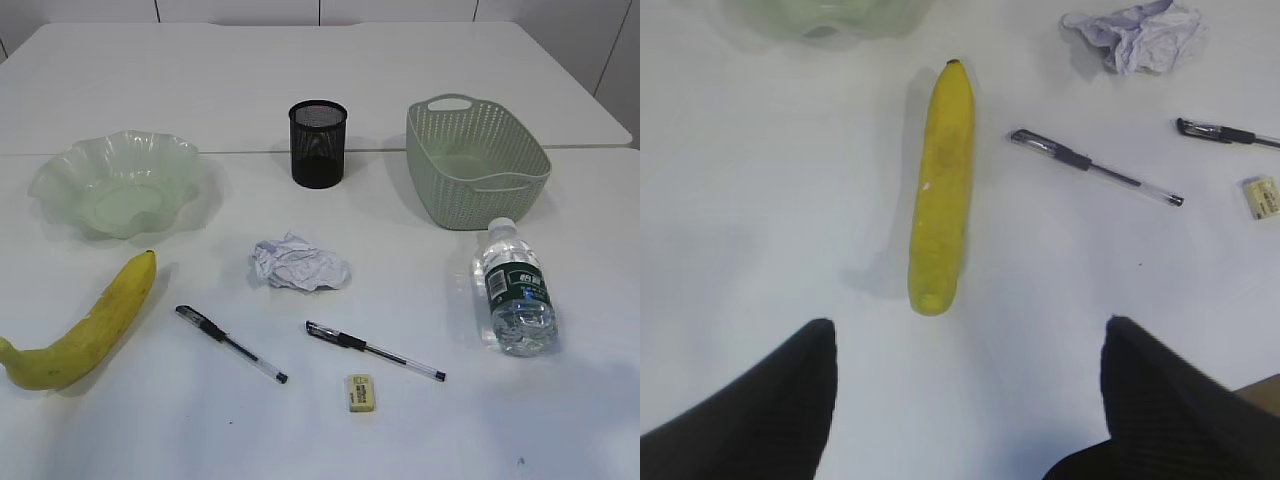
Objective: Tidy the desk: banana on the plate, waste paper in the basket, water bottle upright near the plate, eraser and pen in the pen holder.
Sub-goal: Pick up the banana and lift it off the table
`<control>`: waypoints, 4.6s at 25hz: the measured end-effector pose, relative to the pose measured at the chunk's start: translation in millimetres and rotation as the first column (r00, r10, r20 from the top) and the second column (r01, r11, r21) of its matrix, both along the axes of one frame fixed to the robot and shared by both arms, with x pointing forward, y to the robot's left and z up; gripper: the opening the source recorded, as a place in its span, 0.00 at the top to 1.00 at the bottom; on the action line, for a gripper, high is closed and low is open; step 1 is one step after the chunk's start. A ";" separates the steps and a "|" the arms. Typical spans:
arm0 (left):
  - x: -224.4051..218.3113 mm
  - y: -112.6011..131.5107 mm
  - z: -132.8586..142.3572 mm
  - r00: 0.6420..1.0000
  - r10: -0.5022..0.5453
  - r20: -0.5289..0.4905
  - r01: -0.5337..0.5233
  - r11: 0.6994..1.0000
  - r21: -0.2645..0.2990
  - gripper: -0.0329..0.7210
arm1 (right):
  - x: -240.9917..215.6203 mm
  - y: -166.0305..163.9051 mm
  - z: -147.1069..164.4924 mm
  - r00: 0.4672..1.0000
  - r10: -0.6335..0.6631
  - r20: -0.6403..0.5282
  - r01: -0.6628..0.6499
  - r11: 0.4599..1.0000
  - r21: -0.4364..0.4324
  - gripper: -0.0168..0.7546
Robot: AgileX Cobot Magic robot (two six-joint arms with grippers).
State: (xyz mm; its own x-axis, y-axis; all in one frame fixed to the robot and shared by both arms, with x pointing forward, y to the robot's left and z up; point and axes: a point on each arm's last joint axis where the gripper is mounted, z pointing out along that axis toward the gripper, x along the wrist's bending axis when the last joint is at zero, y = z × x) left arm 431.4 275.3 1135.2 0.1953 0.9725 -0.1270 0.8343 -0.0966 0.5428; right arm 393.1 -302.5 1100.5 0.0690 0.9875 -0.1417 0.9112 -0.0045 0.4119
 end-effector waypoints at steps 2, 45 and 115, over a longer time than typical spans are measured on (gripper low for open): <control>6.7 -0.5 -5.6 1.000 0.000 -0.029 0.000 1.000 -0.001 0.18 | 0.5 0.1 -0.2 1.000 -0.004 0.001 0.004 1.000 0.002 0.31; 167.2 -19.2 -169.6 0.878 -0.159 -0.450 0.128 0.987 -0.098 0.18 | 11.9 6.0 -5.1 1.000 -0.015 0.013 0.014 0.998 0.068 0.31; 173.0 -27.9 -230.7 0.796 -0.190 -0.575 0.218 0.976 -0.021 0.42 | 15.0 6.5 -3.6 0.999 -0.010 0.050 0.006 0.997 0.072 0.31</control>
State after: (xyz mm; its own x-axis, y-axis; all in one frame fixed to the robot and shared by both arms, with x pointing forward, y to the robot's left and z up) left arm 604.4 247.4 904.5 0.2955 0.9255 -0.2370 0.9496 -0.3117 -0.0336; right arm 408.1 -296.0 1096.9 0.0820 0.9944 -0.0669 0.8894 -0.0428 0.4552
